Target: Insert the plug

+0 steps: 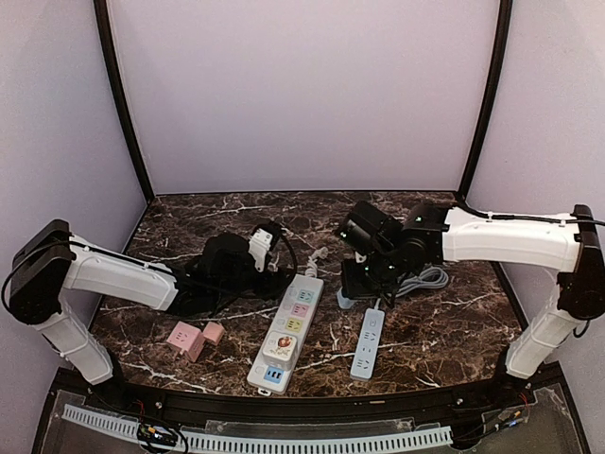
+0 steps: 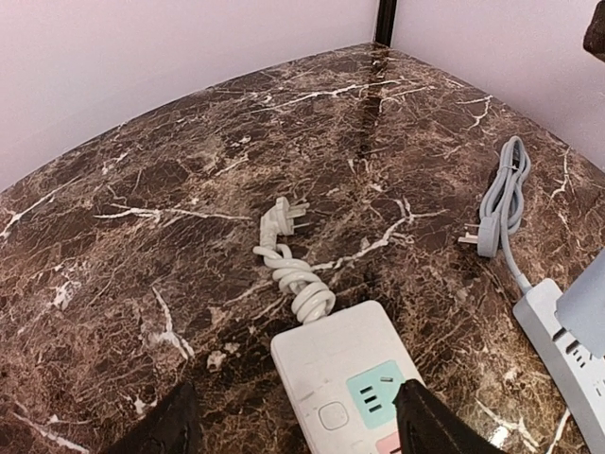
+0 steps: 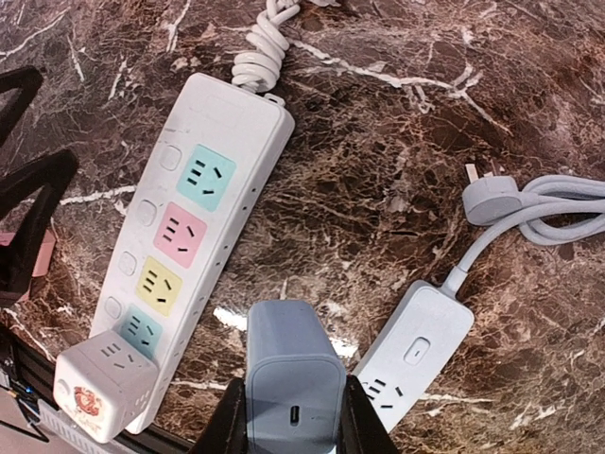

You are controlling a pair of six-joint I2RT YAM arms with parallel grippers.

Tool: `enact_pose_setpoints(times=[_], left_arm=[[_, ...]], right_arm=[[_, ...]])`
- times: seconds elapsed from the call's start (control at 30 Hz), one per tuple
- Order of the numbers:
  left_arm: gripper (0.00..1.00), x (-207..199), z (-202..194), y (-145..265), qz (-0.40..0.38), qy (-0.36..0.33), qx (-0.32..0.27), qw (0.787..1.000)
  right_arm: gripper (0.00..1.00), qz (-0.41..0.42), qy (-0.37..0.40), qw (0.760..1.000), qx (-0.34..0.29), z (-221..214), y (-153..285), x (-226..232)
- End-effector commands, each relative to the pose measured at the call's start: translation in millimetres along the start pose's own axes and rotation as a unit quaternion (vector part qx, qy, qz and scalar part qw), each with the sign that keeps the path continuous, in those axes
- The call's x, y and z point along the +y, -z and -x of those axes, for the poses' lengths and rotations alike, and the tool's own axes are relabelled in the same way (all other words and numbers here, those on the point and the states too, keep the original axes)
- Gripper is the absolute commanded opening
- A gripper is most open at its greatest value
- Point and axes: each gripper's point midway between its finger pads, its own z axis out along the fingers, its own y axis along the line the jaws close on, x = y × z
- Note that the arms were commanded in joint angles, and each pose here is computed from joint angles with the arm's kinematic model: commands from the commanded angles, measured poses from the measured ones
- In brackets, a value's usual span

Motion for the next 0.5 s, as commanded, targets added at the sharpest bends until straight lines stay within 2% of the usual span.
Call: enact_pose_setpoints(times=[0.0, 0.23, 0.47], left_arm=[[0.71, -6.1, 3.7, -6.4, -0.026, 0.001, -0.003, 1.0], [0.71, -10.0, -10.3, -4.0, -0.045, 0.015, 0.003, 0.999], [0.68, 16.7, -19.2, -3.9, 0.005, 0.031, 0.018, 0.999]], right_arm=[[0.0, -0.014, -0.015, 0.999, 0.04, -5.1, 1.0, 3.3], [0.0, 0.005, -0.032, 0.999, 0.029, -1.1, -5.5, 11.0], [0.0, 0.047, -0.027, 0.998, -0.028, 36.3, -17.8, 47.9]])
